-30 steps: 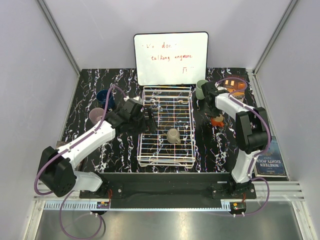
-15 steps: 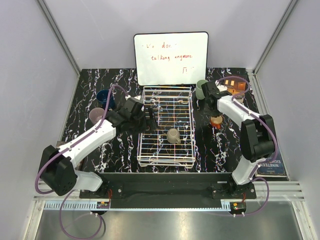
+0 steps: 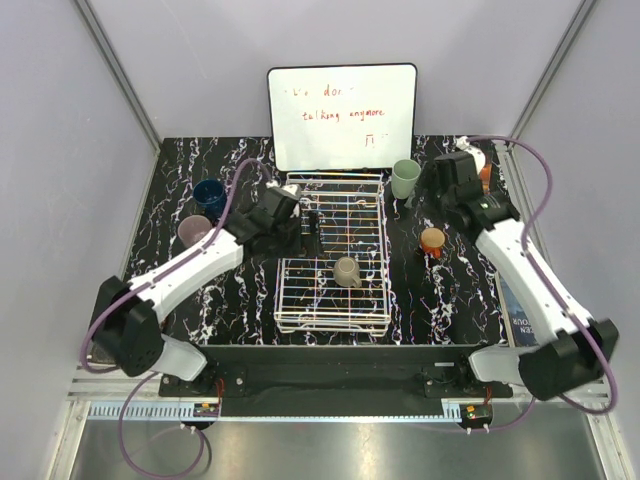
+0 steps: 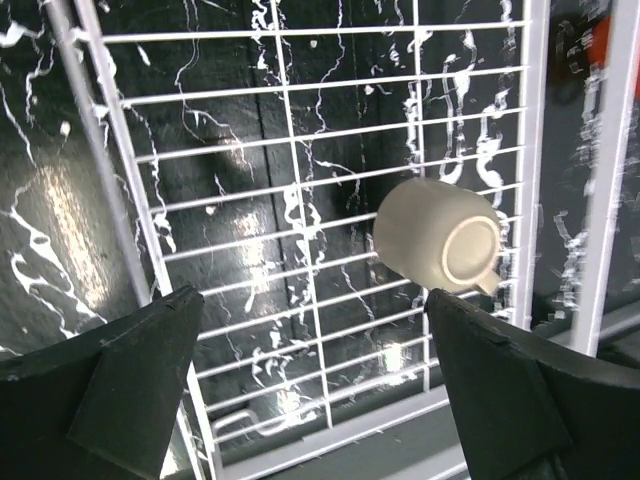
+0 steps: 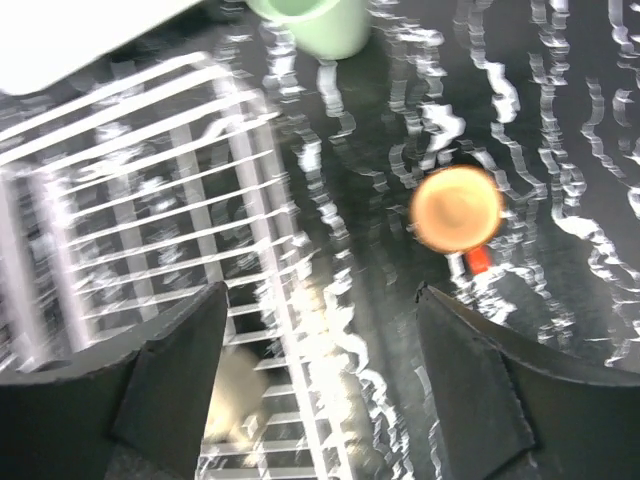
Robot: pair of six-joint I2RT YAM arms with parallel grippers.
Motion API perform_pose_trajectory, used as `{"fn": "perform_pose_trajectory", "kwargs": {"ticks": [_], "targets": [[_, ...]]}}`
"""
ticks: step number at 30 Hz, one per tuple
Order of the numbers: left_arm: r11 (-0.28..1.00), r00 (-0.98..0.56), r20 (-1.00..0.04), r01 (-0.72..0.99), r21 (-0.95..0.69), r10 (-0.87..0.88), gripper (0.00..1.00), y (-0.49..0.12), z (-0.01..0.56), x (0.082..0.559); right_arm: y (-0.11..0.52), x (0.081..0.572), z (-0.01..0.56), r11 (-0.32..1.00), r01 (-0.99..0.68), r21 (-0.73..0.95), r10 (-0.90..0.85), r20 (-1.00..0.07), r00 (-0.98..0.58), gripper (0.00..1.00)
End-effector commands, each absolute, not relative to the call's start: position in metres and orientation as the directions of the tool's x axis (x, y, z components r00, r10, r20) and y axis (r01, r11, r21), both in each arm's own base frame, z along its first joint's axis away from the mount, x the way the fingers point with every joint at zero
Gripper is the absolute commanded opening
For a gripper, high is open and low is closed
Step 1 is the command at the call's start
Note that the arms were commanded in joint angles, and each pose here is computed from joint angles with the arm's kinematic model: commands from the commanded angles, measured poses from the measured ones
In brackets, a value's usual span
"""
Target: Unload the cups from the dish rack
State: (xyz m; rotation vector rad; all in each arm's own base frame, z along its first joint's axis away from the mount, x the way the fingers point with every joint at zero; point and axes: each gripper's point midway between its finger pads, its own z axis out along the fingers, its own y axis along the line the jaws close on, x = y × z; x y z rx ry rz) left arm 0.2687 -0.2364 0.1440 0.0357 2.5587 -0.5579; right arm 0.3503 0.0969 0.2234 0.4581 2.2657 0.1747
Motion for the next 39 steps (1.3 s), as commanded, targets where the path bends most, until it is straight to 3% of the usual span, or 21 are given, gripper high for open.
{"fn": "perform_pose_trajectory", "kwargs": {"ticks": [1, 5, 23, 33, 36, 37, 39], "targets": [[0.926, -0.810, -0.585, 0.250, -0.282, 0.041, 0.99, -0.259, 0.153, 0.284, 0.116, 0.317, 0.249, 0.928, 0.150, 0.341, 0.358, -0.707, -0.610, 0.86], [0.922, -0.774, -0.617, 0.330, -0.202, 0.142, 0.99, -0.289, 0.152, 0.277, 0.122, 0.299, 0.261, 0.926, 0.101, 0.364, 0.348, -0.718, -0.602, 0.88], [0.906, -0.806, -0.557, 0.369, -0.209, 0.200, 0.99, -0.348, 0.120, 0.268, 0.127, 0.281, 0.252, 0.930, 0.036, 0.365, 0.300, -0.701, -0.646, 0.90], [0.932, -0.850, -0.492, 0.313, -0.183, 0.189, 0.99, -0.343, 0.083, 0.264, 0.125, 0.277, 0.247, 0.941, 0.013, 0.339, 0.263, -0.706, -0.658, 0.89], [0.934, -0.847, -0.500, 0.306, -0.182, 0.180, 0.91, -0.341, 0.085, 0.264, 0.124, 0.276, 0.247, 0.943, 0.006, 0.332, 0.254, -0.710, -0.657, 0.89], [0.934, -0.845, -0.504, 0.306, -0.184, 0.178, 0.81, -0.341, 0.086, 0.265, 0.124, 0.276, 0.248, 0.944, 0.004, 0.331, 0.253, -0.711, -0.656, 0.89], [0.936, -0.837, -0.520, 0.303, -0.179, 0.172, 0.72, -0.340, 0.092, 0.266, 0.124, 0.276, 0.247, 0.944, 0.002, 0.329, 0.250, -0.712, -0.656, 0.88]]}}
